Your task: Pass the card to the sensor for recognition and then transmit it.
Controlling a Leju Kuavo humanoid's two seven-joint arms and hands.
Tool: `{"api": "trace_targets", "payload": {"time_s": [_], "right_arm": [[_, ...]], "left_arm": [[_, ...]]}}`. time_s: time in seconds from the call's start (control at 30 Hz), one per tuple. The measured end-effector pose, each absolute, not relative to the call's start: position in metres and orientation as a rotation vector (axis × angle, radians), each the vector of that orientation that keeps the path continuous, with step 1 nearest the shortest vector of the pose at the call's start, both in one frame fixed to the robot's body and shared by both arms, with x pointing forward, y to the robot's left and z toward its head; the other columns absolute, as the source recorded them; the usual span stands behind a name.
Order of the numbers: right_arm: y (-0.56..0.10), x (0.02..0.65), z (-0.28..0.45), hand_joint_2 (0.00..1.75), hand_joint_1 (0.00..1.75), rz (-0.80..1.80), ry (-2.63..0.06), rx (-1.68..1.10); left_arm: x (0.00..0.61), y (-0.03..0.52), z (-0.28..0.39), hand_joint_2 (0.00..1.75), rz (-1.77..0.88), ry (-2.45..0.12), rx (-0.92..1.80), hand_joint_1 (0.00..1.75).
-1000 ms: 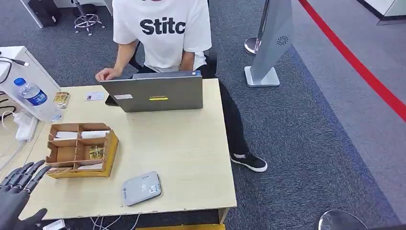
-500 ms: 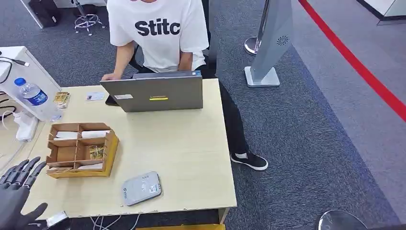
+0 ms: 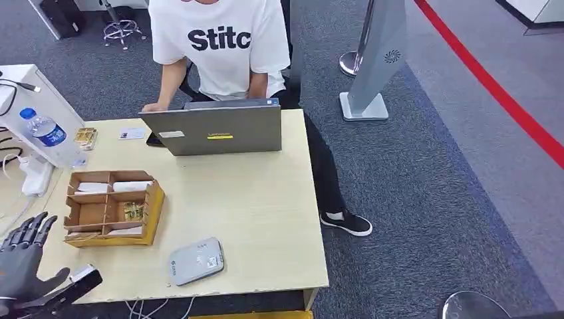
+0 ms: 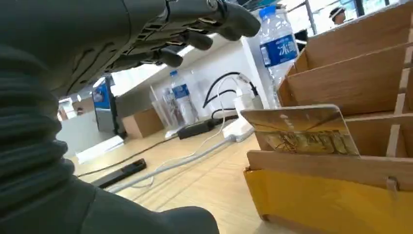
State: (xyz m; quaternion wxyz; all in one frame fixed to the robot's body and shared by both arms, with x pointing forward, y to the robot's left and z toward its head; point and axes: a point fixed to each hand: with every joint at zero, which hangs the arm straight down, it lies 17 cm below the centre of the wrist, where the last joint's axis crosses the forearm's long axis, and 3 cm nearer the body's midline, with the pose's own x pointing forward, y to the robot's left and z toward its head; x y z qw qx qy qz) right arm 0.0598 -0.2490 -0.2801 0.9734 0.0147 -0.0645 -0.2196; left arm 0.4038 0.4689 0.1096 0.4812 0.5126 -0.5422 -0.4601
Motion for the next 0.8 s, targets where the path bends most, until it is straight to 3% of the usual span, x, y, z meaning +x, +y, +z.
{"api": "trace_targets", "payload": {"time_s": [0.8], "right_arm": [[-0.249,0.054,-0.281,1.75,0.0,-0.387,-0.115,0.02]], "left_arm": [[0.418,0.484,0.1,1.75,-1.065,-1.267,1.268,0.0]]}}
